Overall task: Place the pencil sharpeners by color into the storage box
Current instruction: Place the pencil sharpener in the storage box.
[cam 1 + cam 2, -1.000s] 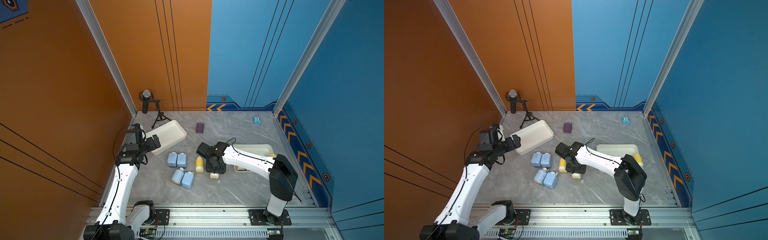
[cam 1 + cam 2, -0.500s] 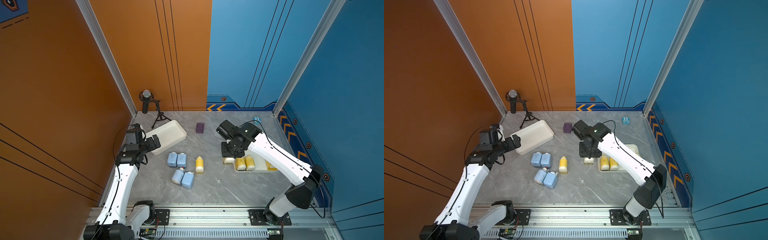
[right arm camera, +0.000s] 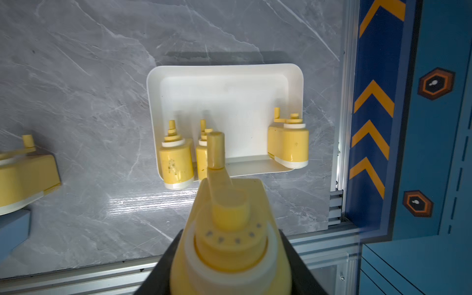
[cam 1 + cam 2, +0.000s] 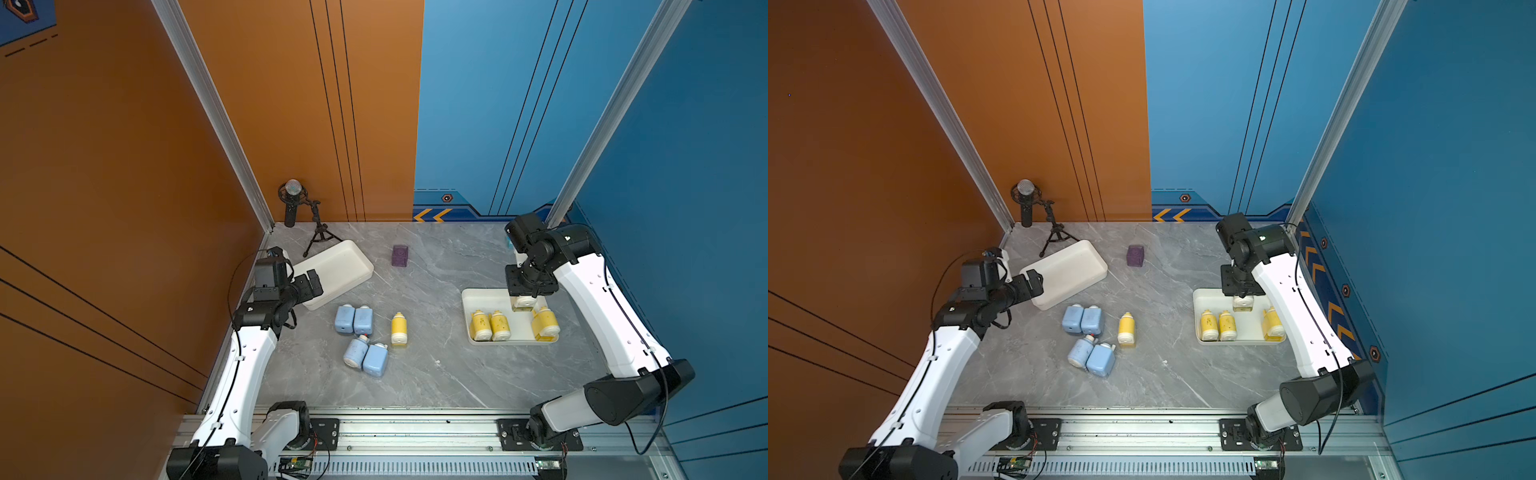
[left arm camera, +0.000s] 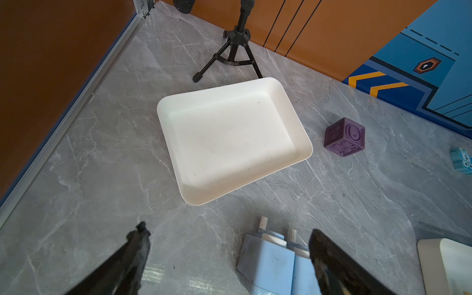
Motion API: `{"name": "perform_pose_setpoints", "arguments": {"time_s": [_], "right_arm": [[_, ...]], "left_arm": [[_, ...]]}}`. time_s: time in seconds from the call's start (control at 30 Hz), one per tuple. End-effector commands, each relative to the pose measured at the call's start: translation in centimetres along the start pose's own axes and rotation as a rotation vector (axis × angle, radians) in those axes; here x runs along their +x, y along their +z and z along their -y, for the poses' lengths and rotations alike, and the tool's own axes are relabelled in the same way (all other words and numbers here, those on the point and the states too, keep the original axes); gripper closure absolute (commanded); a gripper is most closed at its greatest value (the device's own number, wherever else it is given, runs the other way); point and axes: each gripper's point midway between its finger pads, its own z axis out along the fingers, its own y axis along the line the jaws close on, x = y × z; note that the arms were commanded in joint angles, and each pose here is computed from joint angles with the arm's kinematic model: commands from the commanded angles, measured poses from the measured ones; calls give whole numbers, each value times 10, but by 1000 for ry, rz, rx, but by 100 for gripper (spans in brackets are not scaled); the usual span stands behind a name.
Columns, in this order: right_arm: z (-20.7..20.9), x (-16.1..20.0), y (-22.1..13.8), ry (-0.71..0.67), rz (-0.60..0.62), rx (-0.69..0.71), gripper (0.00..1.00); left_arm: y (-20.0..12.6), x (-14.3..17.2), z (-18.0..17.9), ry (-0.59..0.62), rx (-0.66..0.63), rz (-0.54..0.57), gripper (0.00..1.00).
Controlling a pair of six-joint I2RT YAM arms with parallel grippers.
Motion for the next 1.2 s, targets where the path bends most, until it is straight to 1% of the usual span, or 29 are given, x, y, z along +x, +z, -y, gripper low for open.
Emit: {"name": "perform_pose_setpoints", "arguments": {"time_s": [0.0,0.13,0.27,0.4,0.6,0.77,0.97,1.17], "right_arm": [[22,1,15,-62,-20,61,81],[39,3,40,-30,-76,88,81],[46,5,67,-7,-126,102,81],[44,7,97,-16,-192,108,81],[39,7,132,-6,-230,98,81],[36,7,152,-15,-255,92,81],[35,6,169,0,-245,79,81],[38,14,183,0,-253,88,81]], "left_arm": [[2,5,-2,22,-18,-15,2],[1,5,-1,32,-22,-13,2],[3,5,-1,38,-23,-16,2],[5,5,-1,39,-22,-23,2],[6,5,-2,40,-26,-27,2],[7,6,-2,40,-26,-33,2],[8,7,-2,40,-29,-35,2],[9,7,-3,39,-33,-38,2]]}}
